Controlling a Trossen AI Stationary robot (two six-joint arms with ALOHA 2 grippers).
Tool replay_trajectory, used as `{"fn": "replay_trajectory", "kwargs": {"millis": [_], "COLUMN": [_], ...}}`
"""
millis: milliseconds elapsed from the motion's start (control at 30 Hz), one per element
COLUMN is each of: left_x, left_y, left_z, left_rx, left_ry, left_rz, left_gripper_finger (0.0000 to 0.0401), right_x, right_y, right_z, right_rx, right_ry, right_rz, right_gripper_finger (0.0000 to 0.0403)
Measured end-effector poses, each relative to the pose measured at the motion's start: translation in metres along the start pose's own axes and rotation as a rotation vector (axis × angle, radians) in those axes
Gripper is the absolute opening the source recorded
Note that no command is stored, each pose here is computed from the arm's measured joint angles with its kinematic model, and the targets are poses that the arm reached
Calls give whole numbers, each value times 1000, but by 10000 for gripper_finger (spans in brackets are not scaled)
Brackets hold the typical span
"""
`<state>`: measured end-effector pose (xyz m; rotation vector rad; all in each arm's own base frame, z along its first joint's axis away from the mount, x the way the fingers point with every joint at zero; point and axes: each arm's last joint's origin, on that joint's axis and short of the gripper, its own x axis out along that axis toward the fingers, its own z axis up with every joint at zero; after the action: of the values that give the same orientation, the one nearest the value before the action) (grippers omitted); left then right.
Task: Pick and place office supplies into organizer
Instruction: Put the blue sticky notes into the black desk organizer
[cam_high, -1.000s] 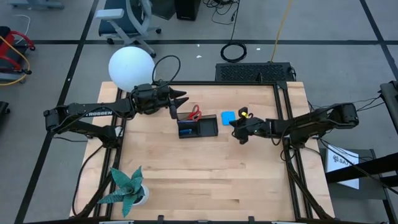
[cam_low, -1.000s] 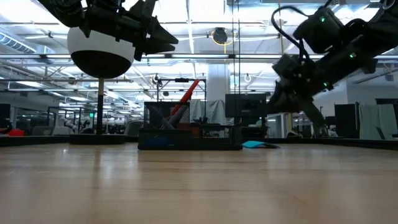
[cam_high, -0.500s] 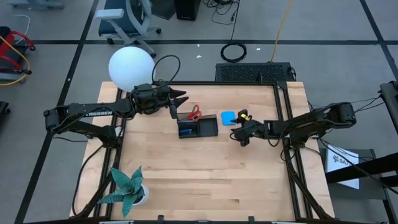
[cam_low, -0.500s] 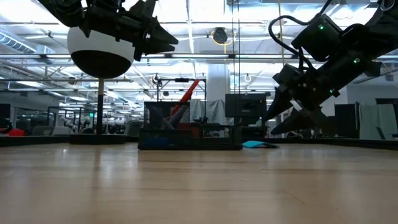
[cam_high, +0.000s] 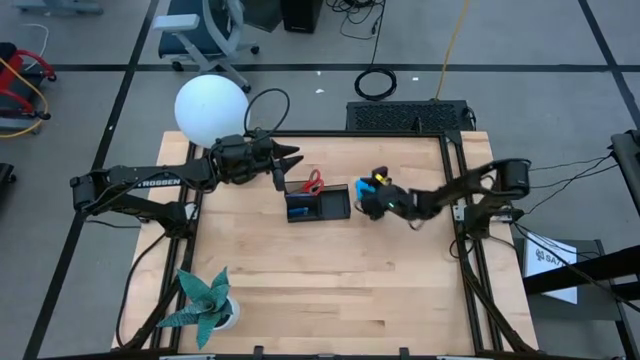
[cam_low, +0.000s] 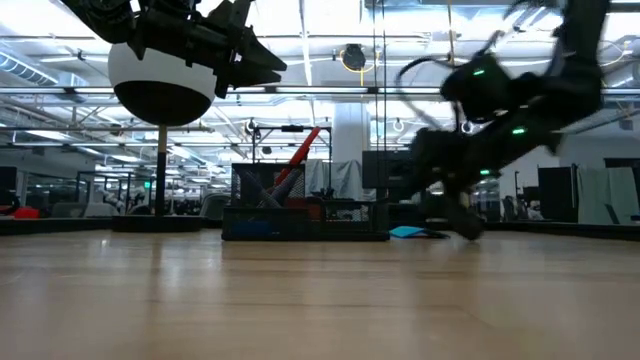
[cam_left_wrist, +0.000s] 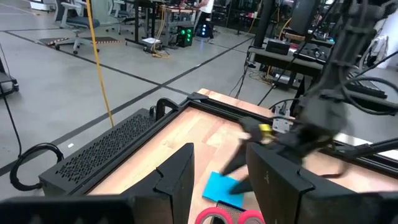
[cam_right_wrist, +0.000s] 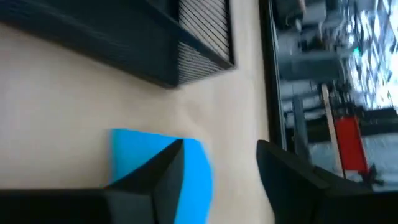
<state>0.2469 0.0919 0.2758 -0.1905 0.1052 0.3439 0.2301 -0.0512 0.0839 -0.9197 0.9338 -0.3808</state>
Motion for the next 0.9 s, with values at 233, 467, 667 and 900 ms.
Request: {"fn": "replay_trajectory", "kwargs": {"millis": [233,467,667,900], "left_x": [0,0,0,0], "left_y": [-4,-4,-4,-5], "left_z": [1,1,1,1], "left_rx": [17,17,17,17], "left_ry": [-13,-17,-15,-15], "left_rz": [-17,-17,-16,-19], "left_gripper_finger": [152,152,152,152], "right_x": [30,8,-20,-32], "right_y": [-2,-22,-38,-38], "right_z": [-11,3,9,13], "right_rx": [111,176,210,217], "right_ry": [136,40,2,-16], "right_rz": [239,176,184,204], "right_gripper_finger": [17,2,28,98]}}
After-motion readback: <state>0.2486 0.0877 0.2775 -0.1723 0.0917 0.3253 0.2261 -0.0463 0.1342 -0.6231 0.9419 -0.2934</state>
